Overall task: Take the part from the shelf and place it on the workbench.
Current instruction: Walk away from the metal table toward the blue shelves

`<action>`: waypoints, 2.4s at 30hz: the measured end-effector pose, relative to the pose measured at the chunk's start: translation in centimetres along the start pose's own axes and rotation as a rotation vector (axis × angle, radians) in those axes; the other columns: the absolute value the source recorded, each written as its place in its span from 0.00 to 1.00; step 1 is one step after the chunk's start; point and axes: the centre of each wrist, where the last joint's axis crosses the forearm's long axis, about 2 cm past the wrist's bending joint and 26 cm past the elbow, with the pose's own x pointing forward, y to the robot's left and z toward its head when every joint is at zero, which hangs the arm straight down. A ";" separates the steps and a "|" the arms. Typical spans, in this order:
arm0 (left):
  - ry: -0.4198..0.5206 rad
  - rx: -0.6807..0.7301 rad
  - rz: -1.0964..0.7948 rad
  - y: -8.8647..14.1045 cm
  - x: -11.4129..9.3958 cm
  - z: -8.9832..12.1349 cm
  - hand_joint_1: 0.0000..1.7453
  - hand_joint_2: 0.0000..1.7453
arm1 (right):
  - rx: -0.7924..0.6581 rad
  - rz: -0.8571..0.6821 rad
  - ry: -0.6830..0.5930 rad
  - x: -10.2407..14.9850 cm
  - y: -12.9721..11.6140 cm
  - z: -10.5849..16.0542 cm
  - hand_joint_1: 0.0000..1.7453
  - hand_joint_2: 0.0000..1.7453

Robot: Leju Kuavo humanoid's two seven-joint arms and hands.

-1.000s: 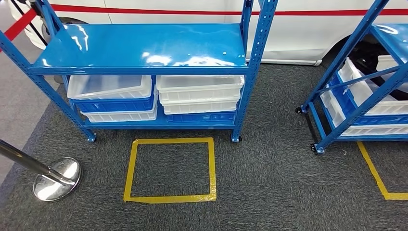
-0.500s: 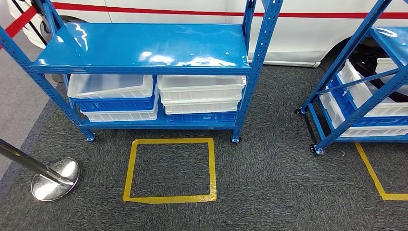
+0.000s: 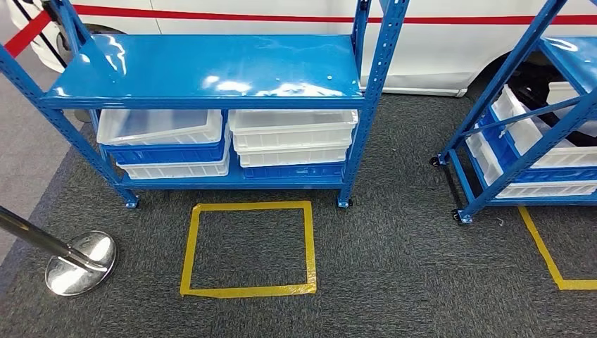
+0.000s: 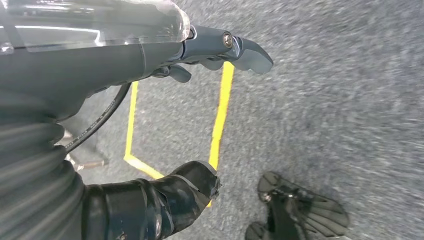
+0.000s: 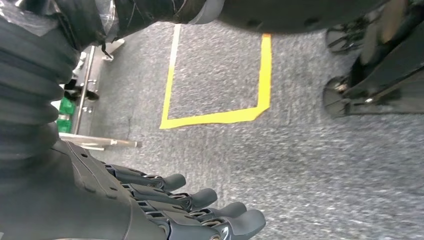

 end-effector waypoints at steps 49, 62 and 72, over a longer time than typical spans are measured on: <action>-0.002 -0.210 -0.097 1.4 -2.9 0.7 0.00 0.00 | 0.164 -0.024 0.053 -3.2 -1.0 0.7 0.00 0.50; -0.089 -0.228 -0.106 0.7 0.0 0.5 0.00 0.25 | 0.159 0.000 0.145 -6.8 -1.6 1.5 0.00 1.00; 0.347 -0.189 -0.162 4.2 -15.6 4.5 0.00 1.00 | 0.160 -0.034 -0.291 9.2 -1.3 -0.1 0.00 1.00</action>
